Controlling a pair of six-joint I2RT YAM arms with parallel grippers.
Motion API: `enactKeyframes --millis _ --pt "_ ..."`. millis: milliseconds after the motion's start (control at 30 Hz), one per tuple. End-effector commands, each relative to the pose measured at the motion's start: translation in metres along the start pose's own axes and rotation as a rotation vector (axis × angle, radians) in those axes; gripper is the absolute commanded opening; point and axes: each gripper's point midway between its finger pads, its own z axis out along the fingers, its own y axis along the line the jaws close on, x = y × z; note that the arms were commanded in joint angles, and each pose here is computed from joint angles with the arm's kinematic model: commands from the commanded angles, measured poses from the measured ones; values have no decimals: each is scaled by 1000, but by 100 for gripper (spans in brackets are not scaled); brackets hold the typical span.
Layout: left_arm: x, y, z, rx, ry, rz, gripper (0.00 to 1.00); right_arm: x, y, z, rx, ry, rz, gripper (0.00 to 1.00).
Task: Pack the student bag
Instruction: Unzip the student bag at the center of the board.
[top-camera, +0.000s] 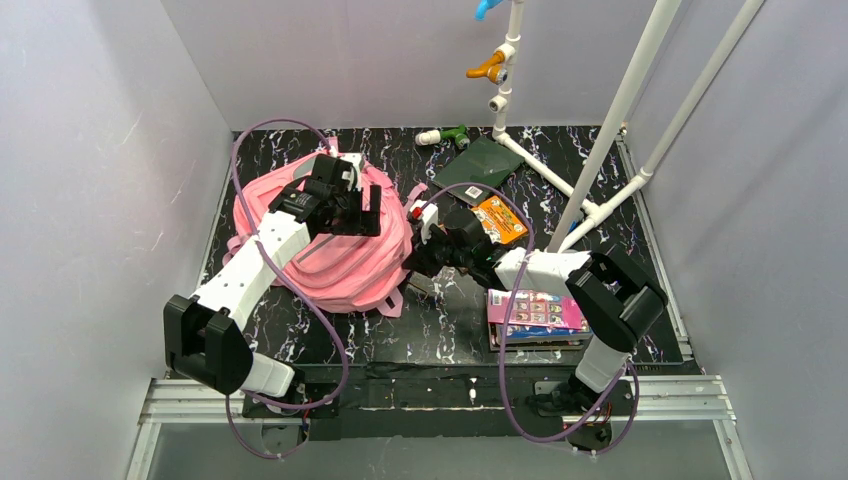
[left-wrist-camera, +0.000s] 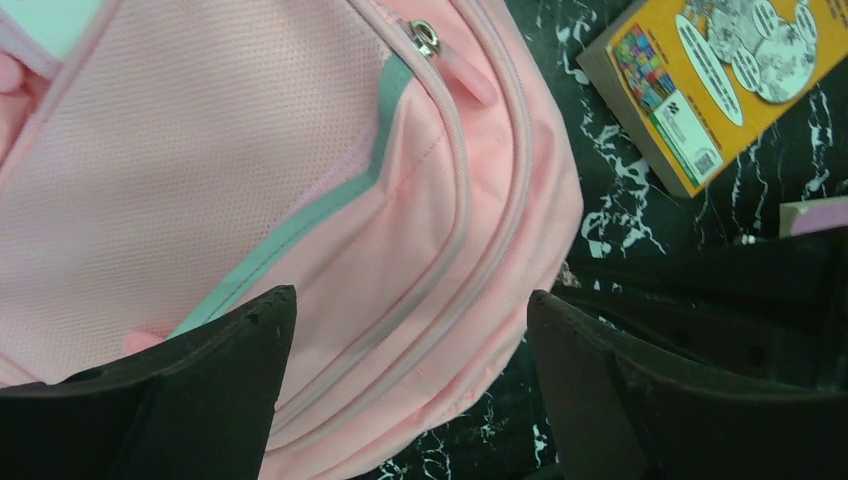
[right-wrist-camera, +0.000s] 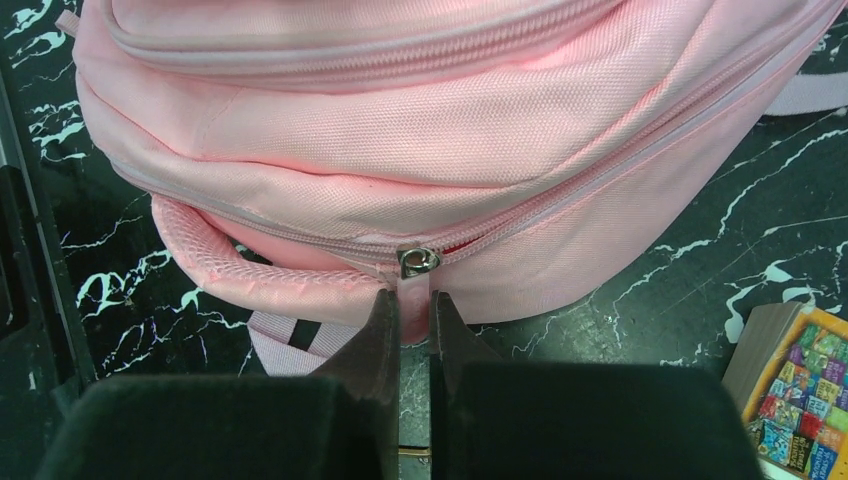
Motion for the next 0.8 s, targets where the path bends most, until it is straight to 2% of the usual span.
enactKeyframes --millis 0,267,433,500,533,567,600,633,733,767 --pt "20 -16 -9 102 73 75 85 -32 6 3 -46 -91 -4 1" --pt "23 -18 17 -17 127 233 87 -34 7 0 -47 -94 -10 1" --pt "27 6 52 -201 195 271 87 -38 6 -2 -41 -100 -18 1" --pt "30 15 65 -267 234 277 83 -40 5 -2 -40 -105 -22 1" --pt "32 17 71 -288 251 275 74 -40 5 -2 -40 -106 -25 1" --pt "33 18 75 -297 265 280 41 -40 5 -2 -40 -105 -26 1" --pt "33 19 79 -303 274 280 23 -40 4 -1 -39 -104 -29 1" --pt "32 19 80 -299 281 276 14 -40 3 -1 -38 -100 -33 1" --pt "20 17 79 -275 255 244 0 -39 1 1 -31 -74 -51 1" --pt "13 18 77 -272 236 229 0 -40 0 1 -26 -69 -60 1"
